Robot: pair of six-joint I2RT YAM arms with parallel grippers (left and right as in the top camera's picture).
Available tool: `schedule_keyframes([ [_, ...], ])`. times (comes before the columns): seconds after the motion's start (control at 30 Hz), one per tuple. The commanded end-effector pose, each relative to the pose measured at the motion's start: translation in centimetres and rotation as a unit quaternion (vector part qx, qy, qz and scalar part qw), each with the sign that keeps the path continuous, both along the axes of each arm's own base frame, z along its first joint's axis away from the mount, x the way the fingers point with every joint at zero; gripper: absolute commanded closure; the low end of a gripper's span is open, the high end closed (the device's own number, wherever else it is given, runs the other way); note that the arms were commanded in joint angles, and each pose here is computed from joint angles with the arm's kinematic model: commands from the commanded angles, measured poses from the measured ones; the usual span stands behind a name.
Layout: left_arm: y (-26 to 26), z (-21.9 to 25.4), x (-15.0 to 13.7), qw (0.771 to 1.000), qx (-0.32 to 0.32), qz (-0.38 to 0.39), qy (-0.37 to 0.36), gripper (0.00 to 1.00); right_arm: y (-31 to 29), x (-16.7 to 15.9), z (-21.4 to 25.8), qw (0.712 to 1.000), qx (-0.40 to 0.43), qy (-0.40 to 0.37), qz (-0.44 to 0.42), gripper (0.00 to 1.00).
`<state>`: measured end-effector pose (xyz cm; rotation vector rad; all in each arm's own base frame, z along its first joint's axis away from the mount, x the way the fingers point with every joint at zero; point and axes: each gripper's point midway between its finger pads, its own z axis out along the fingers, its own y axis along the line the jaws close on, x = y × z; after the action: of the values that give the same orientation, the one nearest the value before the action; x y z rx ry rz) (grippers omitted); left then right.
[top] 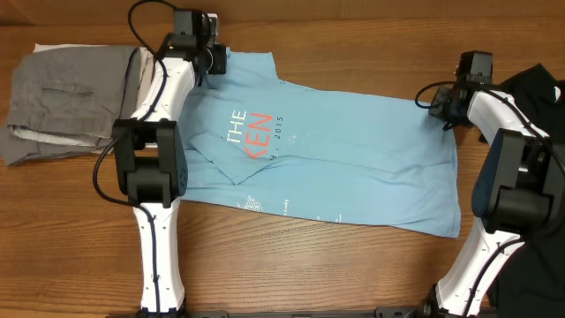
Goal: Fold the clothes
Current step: 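Fold the top edge down toward the bottom with both grippers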
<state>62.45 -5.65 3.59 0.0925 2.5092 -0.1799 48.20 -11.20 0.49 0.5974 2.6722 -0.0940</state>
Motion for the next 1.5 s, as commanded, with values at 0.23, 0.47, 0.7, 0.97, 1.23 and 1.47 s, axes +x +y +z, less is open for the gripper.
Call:
schedule_keyframes([
  [0.23, 1.6, 11.6, -5.3, 0.999, -0.019, 0.036, 0.024, 0.96, 2.1, -1.5, 7.2, 0.998, 0.045, -0.024, 0.022, 0.96],
  [0.47, 4.0, 12.0, -10.4, 0.986, -0.032, 0.112, 0.115, 0.96, 2.9, -5.6, 9.4, 0.998, 0.058, 0.024, 0.013, 0.96],
  [0.7, 5.2, 12.3, -14.8, 0.974, -0.022, 0.128, 0.186, 0.96, 3.4, -10.2, 9.1, 0.990, 0.082, 0.103, -0.058, 0.96],
  [0.97, 7.4, 11.1, -18.8, 0.946, -0.004, 0.185, 0.266, 0.96, 2.8, -14.5, 9.4, 0.972, 0.064, 0.174, -0.143, 0.96],
  [1.23, 7.3, 10.8, -22.2, 0.921, 0.002, 0.202, 0.333, 0.96, 2.7, -18.4, 10.1, 0.951, 0.048, 0.238, -0.190, 0.96],
  [1.47, 7.3, 9.5, -25.3, 0.895, 0.020, 0.203, 0.396, 0.96, 3.2, -20.8, 7.4, 0.942, 0.049, 0.270, -0.194, 0.96],
])
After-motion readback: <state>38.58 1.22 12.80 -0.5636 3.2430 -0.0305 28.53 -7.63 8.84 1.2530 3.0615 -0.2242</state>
